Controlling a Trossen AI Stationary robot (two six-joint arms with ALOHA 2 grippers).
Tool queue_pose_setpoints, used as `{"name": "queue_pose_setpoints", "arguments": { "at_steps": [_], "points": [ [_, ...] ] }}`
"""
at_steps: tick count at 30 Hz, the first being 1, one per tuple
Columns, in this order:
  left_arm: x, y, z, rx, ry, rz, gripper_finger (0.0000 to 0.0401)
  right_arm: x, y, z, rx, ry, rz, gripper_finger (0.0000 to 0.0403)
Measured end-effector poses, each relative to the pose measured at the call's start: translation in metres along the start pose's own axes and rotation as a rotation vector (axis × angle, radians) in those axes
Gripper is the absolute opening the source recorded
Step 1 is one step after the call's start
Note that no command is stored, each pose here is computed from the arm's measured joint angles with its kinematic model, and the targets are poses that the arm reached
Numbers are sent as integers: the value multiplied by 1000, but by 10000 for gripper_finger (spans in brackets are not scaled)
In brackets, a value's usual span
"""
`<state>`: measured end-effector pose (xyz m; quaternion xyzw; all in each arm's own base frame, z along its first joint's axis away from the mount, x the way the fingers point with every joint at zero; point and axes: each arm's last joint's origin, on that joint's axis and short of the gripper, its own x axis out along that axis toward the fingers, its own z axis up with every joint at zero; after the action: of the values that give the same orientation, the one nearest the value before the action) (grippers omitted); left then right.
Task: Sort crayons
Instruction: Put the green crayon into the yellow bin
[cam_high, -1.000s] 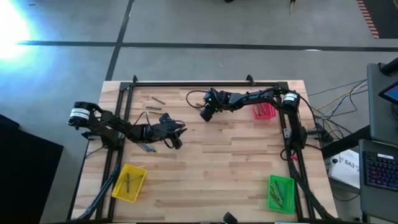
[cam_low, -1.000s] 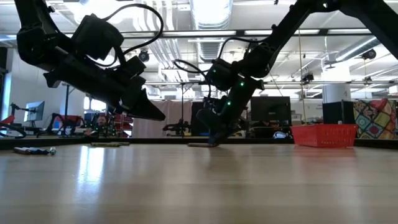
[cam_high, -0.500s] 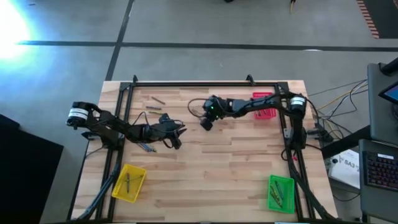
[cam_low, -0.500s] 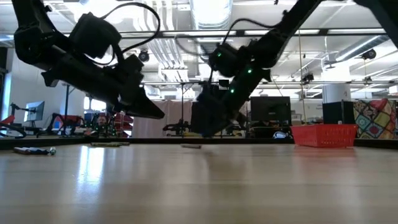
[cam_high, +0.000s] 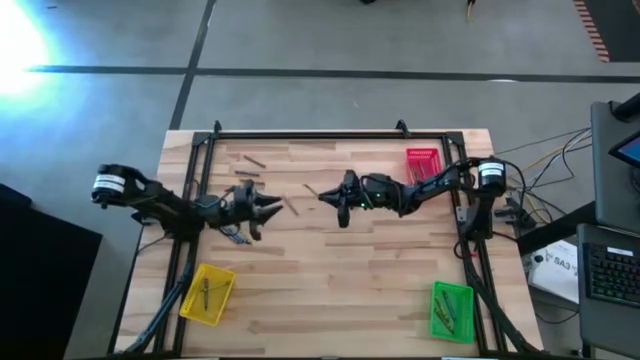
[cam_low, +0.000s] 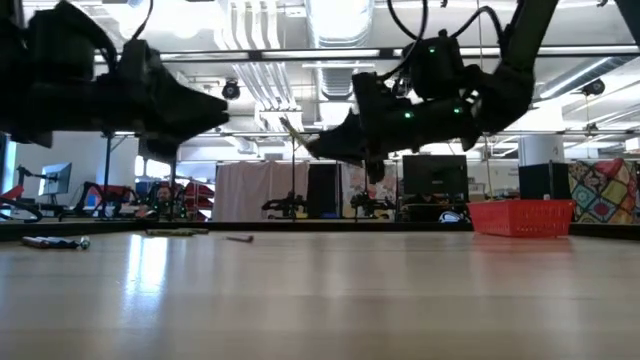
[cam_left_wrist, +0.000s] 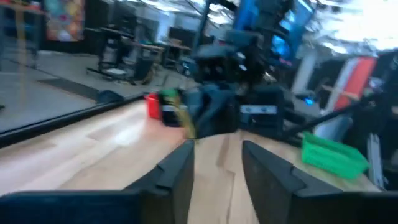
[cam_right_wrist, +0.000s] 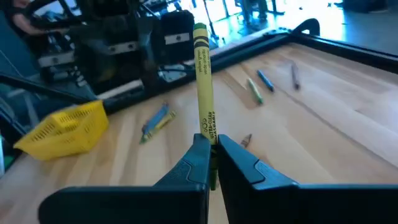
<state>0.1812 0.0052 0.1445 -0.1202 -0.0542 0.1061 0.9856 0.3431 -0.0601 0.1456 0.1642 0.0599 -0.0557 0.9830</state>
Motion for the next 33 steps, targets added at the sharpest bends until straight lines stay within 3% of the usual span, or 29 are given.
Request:
{"name": "queue_pose_setpoints", "arguments": {
  "at_steps": [7, 12, 17, 27, 33],
  "points": [
    [37, -9, -8, 47, 76, -25, 200, 17, 19, -4, -50, 10, 83, 12],
    [44, -10, -9, 40, 52, -25, 210, 17, 29, -7, -74, 20, 105, 12],
    [49, -14, 0, 58, -5, -45, 169, 16, 35, -10, -80, 32, 121, 12],
    [49, -13, -2, 67, 18, -39, 51, 15, 42, -13, -95, 22, 109, 12],
    [49, -12, -2, 14, 19, -37, 36, 15, 42, -13, -103, 9, 89, 12]
  ]
}}
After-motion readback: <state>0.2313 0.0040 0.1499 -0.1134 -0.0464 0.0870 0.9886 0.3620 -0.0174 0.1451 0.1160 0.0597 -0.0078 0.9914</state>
